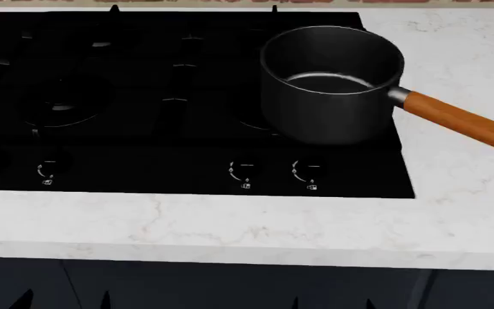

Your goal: Pick the garlic from the plate and place it in the pan.

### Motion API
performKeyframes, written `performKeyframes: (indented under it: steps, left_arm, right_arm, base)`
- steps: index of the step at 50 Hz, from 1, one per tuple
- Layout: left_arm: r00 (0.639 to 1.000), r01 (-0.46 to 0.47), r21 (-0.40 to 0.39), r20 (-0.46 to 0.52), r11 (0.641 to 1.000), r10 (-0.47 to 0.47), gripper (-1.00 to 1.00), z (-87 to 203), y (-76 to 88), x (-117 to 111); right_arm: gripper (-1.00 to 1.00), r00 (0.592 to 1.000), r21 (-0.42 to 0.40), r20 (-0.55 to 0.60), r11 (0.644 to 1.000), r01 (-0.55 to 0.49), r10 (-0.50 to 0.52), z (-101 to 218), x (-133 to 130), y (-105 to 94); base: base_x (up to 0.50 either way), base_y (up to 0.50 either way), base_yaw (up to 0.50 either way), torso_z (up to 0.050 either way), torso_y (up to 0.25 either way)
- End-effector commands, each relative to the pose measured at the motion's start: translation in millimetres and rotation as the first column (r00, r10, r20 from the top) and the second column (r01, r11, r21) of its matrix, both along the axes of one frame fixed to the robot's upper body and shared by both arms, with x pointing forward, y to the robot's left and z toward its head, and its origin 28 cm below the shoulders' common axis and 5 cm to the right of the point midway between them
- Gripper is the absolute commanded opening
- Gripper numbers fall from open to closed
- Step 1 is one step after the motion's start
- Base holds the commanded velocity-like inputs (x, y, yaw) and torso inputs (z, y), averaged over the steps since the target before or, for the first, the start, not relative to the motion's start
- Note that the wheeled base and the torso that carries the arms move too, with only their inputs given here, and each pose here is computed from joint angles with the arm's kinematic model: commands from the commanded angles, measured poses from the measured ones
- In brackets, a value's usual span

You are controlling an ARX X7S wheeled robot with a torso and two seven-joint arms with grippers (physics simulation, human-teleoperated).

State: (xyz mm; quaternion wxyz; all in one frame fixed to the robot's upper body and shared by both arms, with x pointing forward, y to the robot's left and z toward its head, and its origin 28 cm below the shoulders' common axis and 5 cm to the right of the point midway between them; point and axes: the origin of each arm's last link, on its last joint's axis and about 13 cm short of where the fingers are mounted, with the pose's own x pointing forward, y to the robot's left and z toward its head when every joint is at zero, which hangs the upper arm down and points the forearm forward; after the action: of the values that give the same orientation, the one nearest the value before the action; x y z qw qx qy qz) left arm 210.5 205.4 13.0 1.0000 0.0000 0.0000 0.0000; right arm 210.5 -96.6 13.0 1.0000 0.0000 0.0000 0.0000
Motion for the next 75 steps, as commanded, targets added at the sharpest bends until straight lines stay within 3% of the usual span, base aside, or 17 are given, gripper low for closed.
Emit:
performKeyframes:
  steps: [1, 3, 4, 5, 6, 7, 10, 14, 35, 52, 54, 58, 63, 64, 69, 75]
  left_arm:
    - [1.0, 0.0, 0.0, 0.0, 1.0, 0.0, 1.0, 2, 0.4, 0]
    - [0.998, 0.002, 0.096, 0.063, 0.995, -0.008, 1.0, 13, -2.0, -4]
    - [0.994, 0.053, 0.1, 0.093, 0.994, -0.062, 1.0, 21, -3.7, -6]
    - [0.994, 0.037, 0.121, 0.096, 0.992, -0.049, 1.0, 24, -3.8, -7]
    - [0.994, 0.036, 0.115, 0.102, 0.993, -0.048, 1.0, 28, -3.9, -7]
    - [0.993, 0.028, 0.117, 0.11, 0.993, -0.041, 1.0, 29, -3.8, -8]
    - [0.995, 0.027, 0.057, 0.095, 0.998, -0.033, 1.0, 29, -7.0, -10]
    - [0.987, 0.072, 0.053, 0.143, 0.996, -0.079, 1.0, 35, -9.3, -12]
    - [0.98, 0.135, 0.046, 0.144, 0.99, -0.14, 1.0, 44, -5.6, -8]
    - [0.977, 0.113, 0.093, 0.172, 0.989, -0.128, 1.0, 59, 0.8, -2]
    - [0.977, 0.121, 0.048, 0.168, 0.992, -0.127, 1.0, 71, 6.9, 3]
    - [0.96, 0.118, 0.105, 0.243, 0.987, -0.14, 1.0, 109, 20.5, 5]
    - [0.956, 0.129, 0.059, 0.256, 0.99, -0.14, 1.0, 163, 36.6, -1]
    - [0.952, 0.116, 0.115, 0.269, 0.987, -0.143, 1.0, 168, 36.7, -2]
    - [0.943, 0.154, 0.098, 0.284, 0.983, -0.175, 1.0, 175, 28.0, -9]
    - [0.942, 0.162, 0.121, 0.276, 0.979, -0.19, 1.0, 177, 28.5, -13]
  right_arm:
    - [1.0, 1.0, 0.0, 0.0, 1.0, 0.0, 0.0, 0, 0, 0.3]
    - [1.0, 0.991, 0.058, -0.131, 0.997, 0.044, -0.036, 7, 4, -5.2]
    - [1.0, 0.99, 0.094, -0.134, 0.994, 0.049, -0.037, 9, 6, -7.7]
    - [1.0, 0.998, 0.031, -0.054, 0.999, 0.023, -0.021, 10, 4, -8.9]
    - [1.0, 0.995, -0.031, 0.059, 0.996, -0.081, 0.083, 13, -3, -10.4]
    - [1.0, 0.988, -0.075, 0.121, 0.993, -0.086, 0.095, 17, -6, -11.3]
    - [1.0, 0.981, -0.069, 0.153, 0.992, -0.108, 0.117, 26, -9, -12.5]
    - [1.0, 0.982, -0.077, 0.158, 0.993, -0.092, 0.104, 28, -6, -12.9]
    - [1.0, 0.982, -0.09, 0.161, 0.992, -0.087, 0.1, 33, -2, -12.1]
    - [1.0, 0.978, -0.082, 0.184, 0.993, -0.081, 0.095, 43, 1, -14.5]
    - [1.0, 0.973, -0.085, 0.219, 0.994, -0.063, 0.08, 58, 6, -19.0]
    - [1.0, 0.96, -0.08, 0.26, 0.993, -0.084, 0.102, 101, 7, -28.7]
    - [1.0, 0.95, -0.086, 0.299, 0.994, -0.068, 0.091, 149, 11, -44.6]
    - [1.0, 0.949, -0.074, 0.299, 0.994, -0.079, 0.098, 152, 11, -46.0]
    - [1.0, 0.95, -0.058, 0.3, 0.996, -0.07, 0.084, 152, 5, -51.1]
    - [1.0, 0.948, -0.055, 0.31, 0.997, -0.061, 0.075, 157, -1, -51.7]
  base:
    - [0.0, 0.0, 0.0, 0.0, 0.0]
    - [0.0, 0.0, 0.0, 0.0, 0.0]
    - [0.0, 0.0, 0.0, 0.0, 0.0]
    - [0.0, 0.0, 0.0, 0.0, 0.0]
    - [0.0, 0.0, 0.0, 0.0, 0.0]
    - [0.0, 0.0, 0.0, 0.0, 0.0]
    - [0.0, 0.0, 0.0, 0.0, 0.0]
    - [0.0, 0.0, 0.0, 0.013, 0.0]
    - [0.0, 0.0, 0.0, 0.05, 0.0]
    - [0.0, 0.0, 0.0, 0.05, 0.016]
    - [0.0, 0.0, 0.0, 0.025, 0.009]
    - [0.0, 0.0, 0.0, 0.03, 0.004]
    - [0.0, 0.0, 0.0, 0.007, 0.0]
    - [0.0, 0.0, 0.0, 0.0, 0.0]
    - [0.0, 0.25, 0.0, 0.0, 0.0]
    - [0.0, 0.5, 0.0, 0.0, 0.0]
